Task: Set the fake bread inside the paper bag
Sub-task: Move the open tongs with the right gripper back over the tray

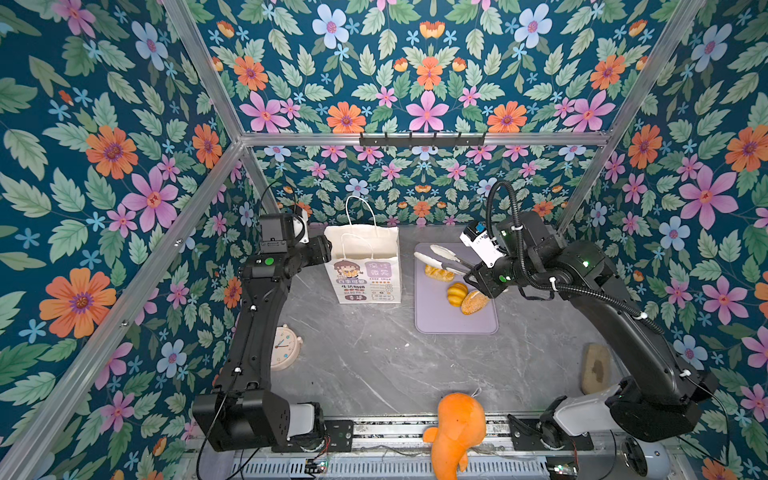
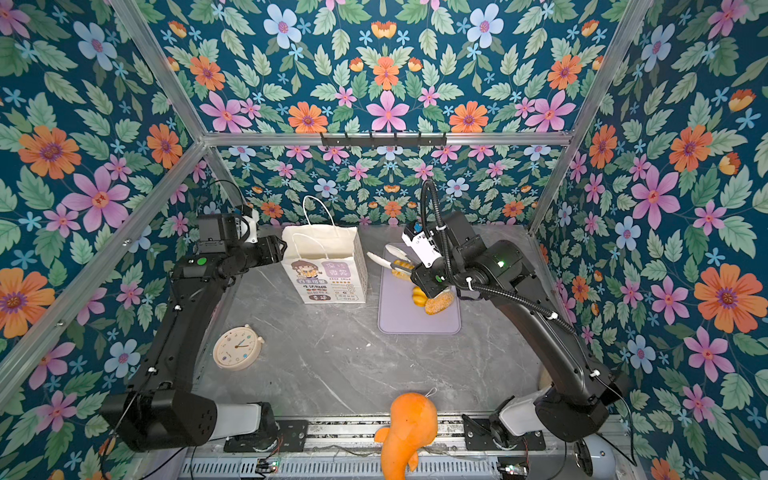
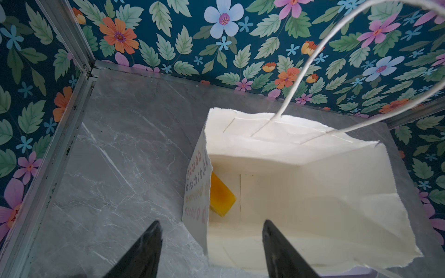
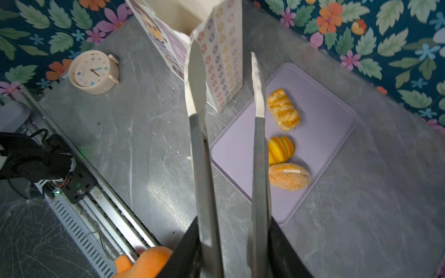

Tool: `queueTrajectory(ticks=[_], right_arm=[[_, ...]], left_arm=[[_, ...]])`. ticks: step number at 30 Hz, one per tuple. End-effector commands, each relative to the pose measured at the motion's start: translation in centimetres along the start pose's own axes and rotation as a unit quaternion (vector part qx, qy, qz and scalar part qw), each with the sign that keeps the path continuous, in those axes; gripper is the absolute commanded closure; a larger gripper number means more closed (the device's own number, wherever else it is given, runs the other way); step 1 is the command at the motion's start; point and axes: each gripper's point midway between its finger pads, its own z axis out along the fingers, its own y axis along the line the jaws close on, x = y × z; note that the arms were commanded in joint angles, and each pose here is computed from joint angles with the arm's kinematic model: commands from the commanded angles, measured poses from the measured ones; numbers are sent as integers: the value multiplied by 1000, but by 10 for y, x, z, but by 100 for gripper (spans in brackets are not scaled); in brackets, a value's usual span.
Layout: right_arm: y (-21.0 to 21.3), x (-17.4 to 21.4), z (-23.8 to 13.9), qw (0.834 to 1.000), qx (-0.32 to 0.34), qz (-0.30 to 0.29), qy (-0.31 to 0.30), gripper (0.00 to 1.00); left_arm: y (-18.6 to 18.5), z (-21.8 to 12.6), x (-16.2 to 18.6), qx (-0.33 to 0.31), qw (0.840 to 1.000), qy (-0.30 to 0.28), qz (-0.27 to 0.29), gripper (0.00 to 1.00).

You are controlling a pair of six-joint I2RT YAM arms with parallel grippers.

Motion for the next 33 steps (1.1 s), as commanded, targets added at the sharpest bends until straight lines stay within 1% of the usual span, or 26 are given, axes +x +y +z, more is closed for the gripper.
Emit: queueTrajectory(ticks=[1,6,8,11,13,16,22,26,28,31,33], right_arm=[[-16,13,1,997,42,71,-7,60],[-31,57,14,989,54,138,30,60],[-37,74,22,984,63,159,56,60],[-42,95,36,977,80,170,102,60],[-47,107,42,971,97,173,129,60],[-58,123,48,962,134,177,157,60],[-68,142,56,946,162,203,195,60],[-71,144,55,936,171,240,192,61],[-70,146,54,928,177,268,190,61],[-58,147,62,926,148,288,191,61],[-58,151,66,925,149,294,190,61]], left_arm=[[1,2,6,-3,1000,25,11,33],[4,10,8,-7,999,41,7,38],[2,14,9,0,999,46,6,42],[4,21,13,-1,998,55,5,48],[4,25,14,-1,998,59,4,55],[3,28,14,3,998,60,4,60],[4,34,20,3,998,69,4,71],[3,37,23,6,997,70,7,72],[4,39,26,6,997,73,9,72],[3,42,28,11,997,75,8,72],[3,43,29,11,997,76,8,71]])
